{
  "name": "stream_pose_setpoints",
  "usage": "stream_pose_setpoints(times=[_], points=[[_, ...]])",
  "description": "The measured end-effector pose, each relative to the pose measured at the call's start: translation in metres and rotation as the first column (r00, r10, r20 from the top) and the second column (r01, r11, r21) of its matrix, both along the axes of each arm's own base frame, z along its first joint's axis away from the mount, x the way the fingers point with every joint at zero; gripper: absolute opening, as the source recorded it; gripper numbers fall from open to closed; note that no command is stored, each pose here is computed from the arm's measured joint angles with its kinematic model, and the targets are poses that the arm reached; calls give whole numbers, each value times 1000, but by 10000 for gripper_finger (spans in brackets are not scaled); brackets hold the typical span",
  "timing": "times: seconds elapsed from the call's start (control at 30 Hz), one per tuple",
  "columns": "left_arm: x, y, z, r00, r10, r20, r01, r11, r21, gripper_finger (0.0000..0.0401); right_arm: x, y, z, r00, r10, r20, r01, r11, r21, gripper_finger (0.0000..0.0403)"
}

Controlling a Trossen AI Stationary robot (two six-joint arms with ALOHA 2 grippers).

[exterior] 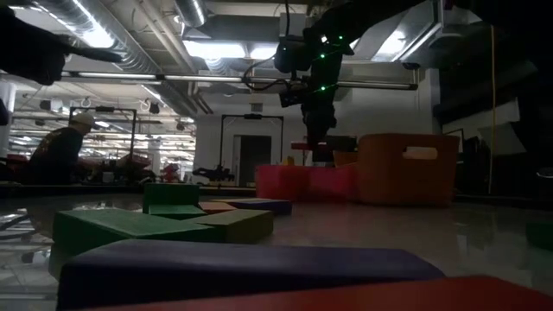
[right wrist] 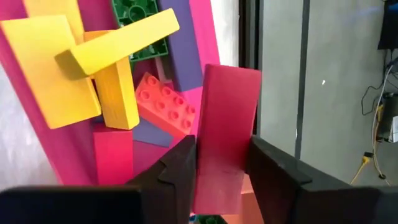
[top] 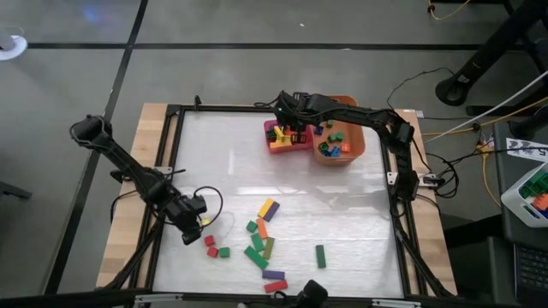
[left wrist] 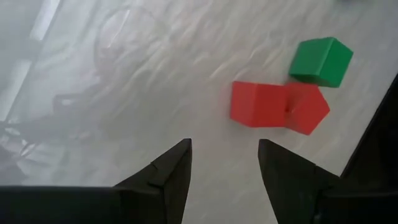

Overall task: Sort blocks by size
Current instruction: Put the large red block into the pink bin, then put the small red block into the orange bin

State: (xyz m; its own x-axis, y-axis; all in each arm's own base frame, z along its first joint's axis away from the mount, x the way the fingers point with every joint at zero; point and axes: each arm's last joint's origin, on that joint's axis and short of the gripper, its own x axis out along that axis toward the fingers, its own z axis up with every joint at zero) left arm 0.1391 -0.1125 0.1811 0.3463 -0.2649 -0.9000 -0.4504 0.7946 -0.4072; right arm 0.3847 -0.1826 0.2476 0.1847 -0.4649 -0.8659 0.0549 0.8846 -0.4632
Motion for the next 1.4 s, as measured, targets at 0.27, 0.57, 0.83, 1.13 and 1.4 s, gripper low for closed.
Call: stream_pose_setpoints(times=[0.27, 0.57, 0.83, 1.13, 1.4], points=[[-2, -6, 1, 999, -23, 41, 22, 1000, 8, 171, 0, 0, 0, 999, -34, 23, 33, 999, 10, 205], [-3, -20, 4, 985, -41, 169, 36, 999, 30, 171, 0, 0, 0, 999, -33, 26, 33, 999, 16, 220], [7, -32, -10, 982, -72, 176, 60, 996, 70, 171, 0, 0, 0, 999, -34, 27, 33, 999, 16, 221], [22, -45, -13, 978, -128, 164, 99, 980, 175, 171, 0, 0, 0, 999, -33, 28, 33, 999, 15, 221], [25, -49, -22, 985, -123, 125, 94, 972, 216, 171, 1, 0, 0, 999, -33, 29, 33, 999, 16, 221]])
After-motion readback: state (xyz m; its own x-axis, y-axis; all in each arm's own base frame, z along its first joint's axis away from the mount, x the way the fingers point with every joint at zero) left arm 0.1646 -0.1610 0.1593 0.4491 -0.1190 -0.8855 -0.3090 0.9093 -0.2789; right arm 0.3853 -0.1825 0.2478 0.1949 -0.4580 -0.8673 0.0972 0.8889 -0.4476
